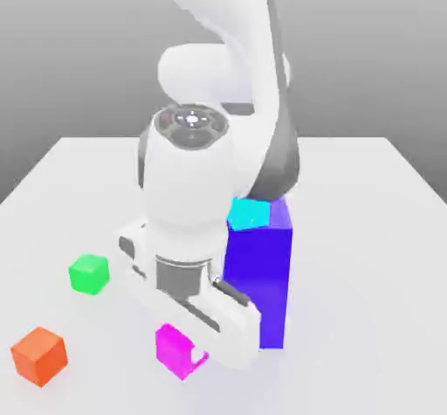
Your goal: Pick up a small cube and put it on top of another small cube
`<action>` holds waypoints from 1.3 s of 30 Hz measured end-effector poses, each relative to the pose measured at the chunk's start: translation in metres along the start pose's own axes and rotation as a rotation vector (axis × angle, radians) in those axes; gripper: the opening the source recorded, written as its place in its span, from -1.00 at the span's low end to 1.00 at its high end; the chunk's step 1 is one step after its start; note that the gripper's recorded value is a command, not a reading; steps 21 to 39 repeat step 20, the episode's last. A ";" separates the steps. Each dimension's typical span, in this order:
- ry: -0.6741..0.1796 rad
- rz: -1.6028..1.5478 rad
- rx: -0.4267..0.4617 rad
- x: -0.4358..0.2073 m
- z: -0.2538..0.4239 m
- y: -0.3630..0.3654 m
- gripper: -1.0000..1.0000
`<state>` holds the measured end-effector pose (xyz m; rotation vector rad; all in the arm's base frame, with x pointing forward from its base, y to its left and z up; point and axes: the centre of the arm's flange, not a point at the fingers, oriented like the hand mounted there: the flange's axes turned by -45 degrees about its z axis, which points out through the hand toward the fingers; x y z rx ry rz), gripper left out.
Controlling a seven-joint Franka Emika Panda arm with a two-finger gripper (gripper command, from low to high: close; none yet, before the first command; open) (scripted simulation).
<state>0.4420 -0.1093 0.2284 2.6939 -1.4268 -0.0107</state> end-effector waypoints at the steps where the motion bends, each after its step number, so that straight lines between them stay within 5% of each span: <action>1: -0.005 0.104 -0.001 0.012 0.000 0.030 -1.00; 9: -0.062 0.899 0.044 0.002 0.003 0.231 -1.00; 17: -0.078 1.028 0.061 -0.011 0.061 0.251 -1.00; 18: -0.078 1.024 0.061 -0.012 0.068 0.249 1.00; 39: -0.077 1.013 0.062 -0.012 0.068 0.245 1.00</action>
